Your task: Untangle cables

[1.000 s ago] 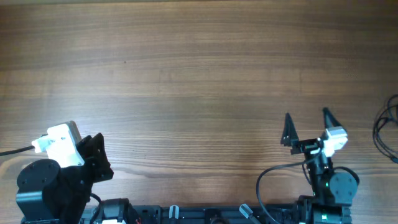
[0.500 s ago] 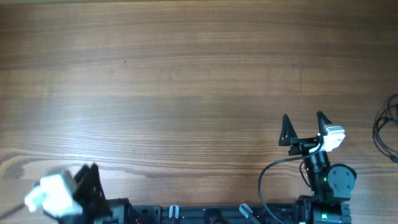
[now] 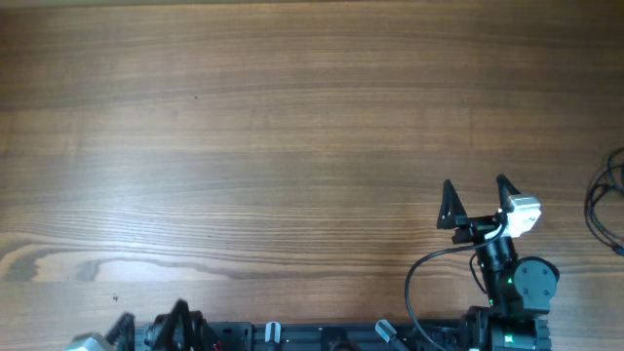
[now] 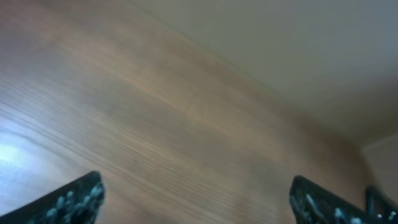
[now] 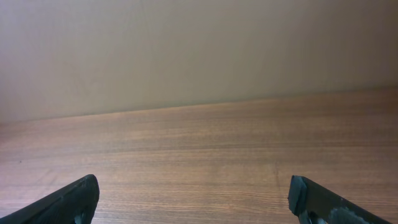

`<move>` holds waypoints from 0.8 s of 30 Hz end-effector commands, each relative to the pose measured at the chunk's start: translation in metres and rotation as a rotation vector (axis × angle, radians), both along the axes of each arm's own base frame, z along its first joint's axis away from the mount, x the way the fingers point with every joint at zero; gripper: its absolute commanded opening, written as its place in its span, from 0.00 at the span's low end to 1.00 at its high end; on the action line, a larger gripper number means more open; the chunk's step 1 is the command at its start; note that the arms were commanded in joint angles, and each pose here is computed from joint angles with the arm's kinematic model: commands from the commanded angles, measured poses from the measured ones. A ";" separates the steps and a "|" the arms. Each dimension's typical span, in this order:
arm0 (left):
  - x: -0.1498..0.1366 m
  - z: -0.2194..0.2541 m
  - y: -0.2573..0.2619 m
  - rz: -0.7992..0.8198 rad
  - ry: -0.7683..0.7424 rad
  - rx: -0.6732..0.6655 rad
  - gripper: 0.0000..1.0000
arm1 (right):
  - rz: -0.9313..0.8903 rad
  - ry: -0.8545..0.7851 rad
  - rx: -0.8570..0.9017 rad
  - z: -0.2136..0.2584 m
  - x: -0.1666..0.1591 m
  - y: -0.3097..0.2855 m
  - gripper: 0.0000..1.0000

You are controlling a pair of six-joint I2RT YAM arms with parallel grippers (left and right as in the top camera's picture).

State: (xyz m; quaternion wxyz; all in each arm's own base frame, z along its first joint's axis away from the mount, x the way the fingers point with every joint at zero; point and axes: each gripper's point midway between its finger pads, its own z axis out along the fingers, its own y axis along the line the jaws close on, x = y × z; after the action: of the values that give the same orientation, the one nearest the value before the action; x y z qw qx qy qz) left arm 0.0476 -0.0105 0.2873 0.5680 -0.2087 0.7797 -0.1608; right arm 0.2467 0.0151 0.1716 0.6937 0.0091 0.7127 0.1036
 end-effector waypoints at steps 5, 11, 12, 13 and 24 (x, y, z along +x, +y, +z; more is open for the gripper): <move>0.123 -0.021 -0.023 -0.207 -0.195 0.071 1.00 | -0.009 -0.004 0.009 0.001 0.000 -0.002 1.00; 0.177 -0.034 -0.029 -0.253 -0.488 0.122 1.00 | -0.009 -0.004 0.009 0.001 0.000 -0.002 1.00; 0.180 -0.039 -0.029 -0.256 -0.503 0.155 1.00 | -0.009 -0.004 0.009 0.001 0.000 -0.002 1.00; 0.182 -0.047 -0.028 -0.252 -0.490 0.188 1.00 | -0.009 -0.004 0.009 0.001 0.000 -0.002 1.00; 0.198 -0.101 0.002 -0.075 -0.355 0.220 1.00 | -0.009 -0.004 0.009 0.001 0.000 -0.002 1.00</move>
State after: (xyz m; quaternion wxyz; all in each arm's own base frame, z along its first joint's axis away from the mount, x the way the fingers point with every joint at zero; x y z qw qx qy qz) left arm 0.2429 -0.0147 0.2041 0.7157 -0.0753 0.6774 -0.1525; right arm 0.2470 0.0150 0.1709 0.6925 0.0095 0.7139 0.1038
